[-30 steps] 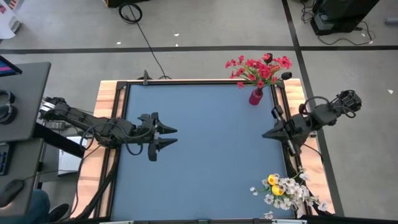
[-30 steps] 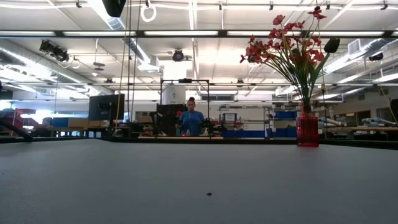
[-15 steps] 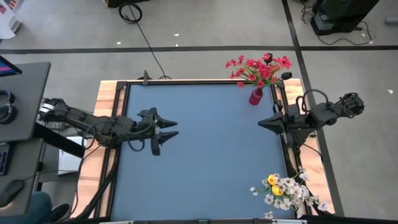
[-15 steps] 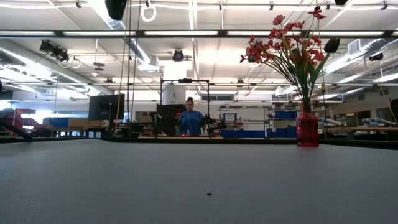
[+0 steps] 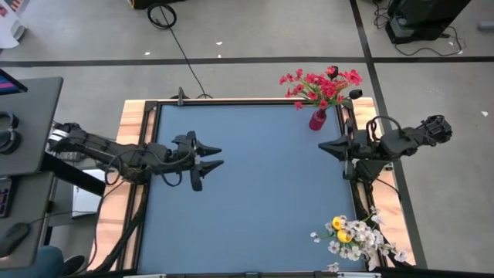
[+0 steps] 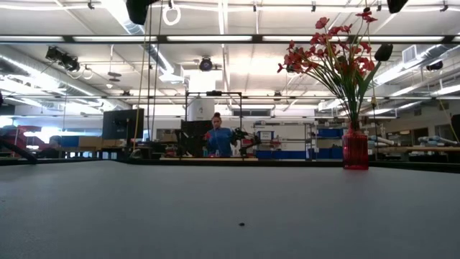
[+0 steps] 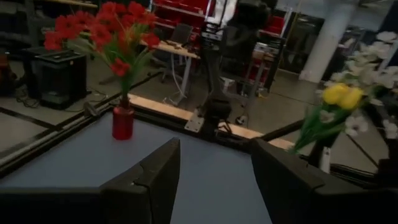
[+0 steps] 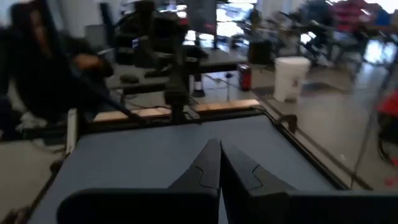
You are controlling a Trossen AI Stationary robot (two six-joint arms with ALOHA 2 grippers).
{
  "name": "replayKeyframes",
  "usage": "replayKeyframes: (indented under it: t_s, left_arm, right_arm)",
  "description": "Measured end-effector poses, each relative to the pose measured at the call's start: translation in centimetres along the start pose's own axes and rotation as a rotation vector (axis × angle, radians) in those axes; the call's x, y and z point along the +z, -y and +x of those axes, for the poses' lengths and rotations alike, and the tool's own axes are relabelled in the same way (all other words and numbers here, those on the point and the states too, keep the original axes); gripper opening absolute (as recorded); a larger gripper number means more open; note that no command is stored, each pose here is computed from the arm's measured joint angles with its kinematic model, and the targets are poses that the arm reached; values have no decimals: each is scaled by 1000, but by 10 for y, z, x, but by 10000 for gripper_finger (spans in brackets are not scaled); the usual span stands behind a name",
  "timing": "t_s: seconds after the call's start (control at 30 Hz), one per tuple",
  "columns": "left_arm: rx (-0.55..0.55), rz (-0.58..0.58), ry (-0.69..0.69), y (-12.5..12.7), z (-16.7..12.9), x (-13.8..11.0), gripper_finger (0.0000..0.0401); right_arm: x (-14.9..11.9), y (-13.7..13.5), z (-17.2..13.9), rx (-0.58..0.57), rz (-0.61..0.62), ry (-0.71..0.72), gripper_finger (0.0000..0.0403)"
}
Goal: Sort flowers into vase by color
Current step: Return to home position
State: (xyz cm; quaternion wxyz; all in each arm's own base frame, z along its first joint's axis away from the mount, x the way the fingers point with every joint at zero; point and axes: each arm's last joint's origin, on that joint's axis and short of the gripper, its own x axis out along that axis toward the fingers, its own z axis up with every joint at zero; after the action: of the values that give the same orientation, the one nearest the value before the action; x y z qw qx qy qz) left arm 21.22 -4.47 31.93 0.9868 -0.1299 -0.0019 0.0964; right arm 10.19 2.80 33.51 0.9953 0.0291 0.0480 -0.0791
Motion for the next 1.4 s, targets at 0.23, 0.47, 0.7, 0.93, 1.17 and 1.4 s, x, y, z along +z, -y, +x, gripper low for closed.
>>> replayKeyframes:
  t_s: [0.23, 0.47, 0.7, 0.93, 1.17, 1.4]
  left_arm:
    - [36, 133, 78, -13, -13, 18, 172]
    - [61, 239, 18, -28, -41, 25, 105]
    - [50, 258, -55, -37, -52, 8, 43]
    - [36, 217, 37, -54, -57, -46, 12]
    - [74, 168, 6, -69, -64, -80, 3]
    - [70, 251, 86, -78, -74, -97, 2]
  right_arm:
    - [4, 0, -1, -5, 88, 37, 4]
    - [0, 2, -2, -5, 75, 7, 4]
    - [-5, 3, -4, -16, 67, -39, 4]
    - [-9, 2, -1, -4, 71, -33, 3]
    - [-49, -3, 15, -7, 90, 18, 3]
    - [-80, 8, 10, -120, 88, 38, 3]
